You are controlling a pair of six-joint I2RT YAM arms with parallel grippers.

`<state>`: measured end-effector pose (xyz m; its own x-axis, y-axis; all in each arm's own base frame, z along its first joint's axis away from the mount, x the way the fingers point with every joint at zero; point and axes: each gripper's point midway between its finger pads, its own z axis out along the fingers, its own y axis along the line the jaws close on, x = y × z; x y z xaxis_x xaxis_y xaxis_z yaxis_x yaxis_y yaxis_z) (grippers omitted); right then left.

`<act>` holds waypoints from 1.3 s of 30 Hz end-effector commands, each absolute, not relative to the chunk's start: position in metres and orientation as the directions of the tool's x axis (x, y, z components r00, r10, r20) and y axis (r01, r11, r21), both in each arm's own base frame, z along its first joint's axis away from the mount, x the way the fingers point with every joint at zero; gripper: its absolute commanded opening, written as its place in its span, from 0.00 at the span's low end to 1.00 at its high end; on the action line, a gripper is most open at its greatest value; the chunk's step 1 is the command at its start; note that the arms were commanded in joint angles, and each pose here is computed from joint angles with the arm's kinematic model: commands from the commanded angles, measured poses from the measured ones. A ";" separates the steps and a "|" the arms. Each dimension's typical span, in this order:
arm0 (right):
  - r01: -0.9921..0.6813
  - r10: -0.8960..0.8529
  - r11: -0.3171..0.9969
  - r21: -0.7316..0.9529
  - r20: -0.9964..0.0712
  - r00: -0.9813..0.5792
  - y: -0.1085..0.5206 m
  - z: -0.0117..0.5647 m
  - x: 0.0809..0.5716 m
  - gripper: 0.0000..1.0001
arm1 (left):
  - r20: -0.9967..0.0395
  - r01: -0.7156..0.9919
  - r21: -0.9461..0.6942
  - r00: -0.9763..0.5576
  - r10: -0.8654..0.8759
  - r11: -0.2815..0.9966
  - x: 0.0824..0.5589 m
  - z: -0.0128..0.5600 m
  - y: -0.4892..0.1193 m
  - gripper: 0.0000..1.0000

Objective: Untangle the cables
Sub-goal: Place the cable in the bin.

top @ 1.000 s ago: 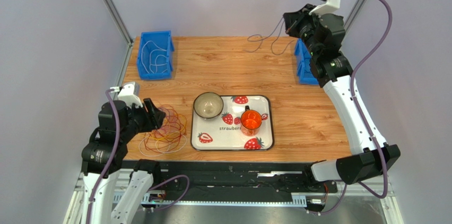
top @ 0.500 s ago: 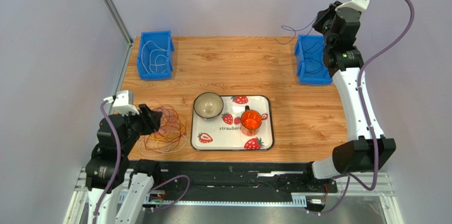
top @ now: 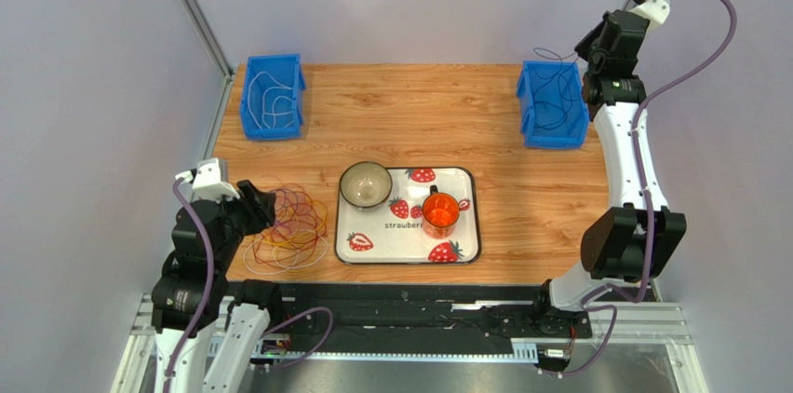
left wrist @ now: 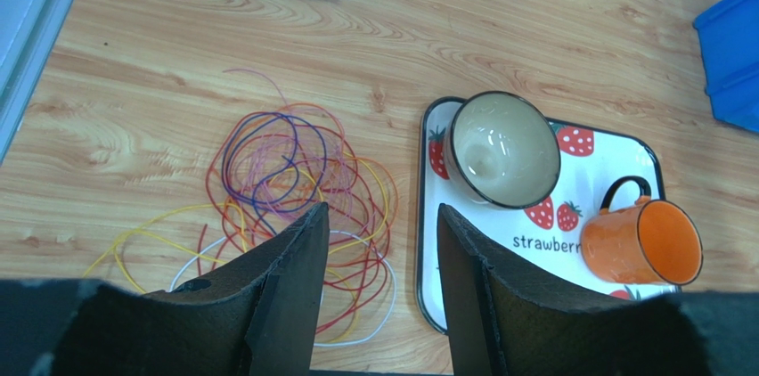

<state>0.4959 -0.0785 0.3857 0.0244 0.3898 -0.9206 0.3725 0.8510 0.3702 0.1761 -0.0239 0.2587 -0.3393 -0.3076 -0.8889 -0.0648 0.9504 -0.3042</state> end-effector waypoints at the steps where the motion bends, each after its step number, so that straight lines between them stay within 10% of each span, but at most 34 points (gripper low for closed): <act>1: 0.400 0.400 0.823 0.404 -0.911 0.097 -0.096 0.400 0.505 0.00 | -0.894 -0.092 -0.317 -0.303 -0.330 0.944 0.180 0.267 -0.019 0.56; 34: 0.514 0.447 0.772 0.374 -0.894 -0.022 -0.132 0.301 0.576 0.01 | -0.881 -0.129 -0.322 -0.321 -0.346 0.938 0.181 0.261 -0.016 0.55; 39: 0.508 0.459 0.776 0.375 -0.887 -0.046 -0.133 0.298 0.578 0.20 | -0.882 -0.128 -0.322 -0.318 -0.347 0.938 0.181 0.262 -0.016 0.55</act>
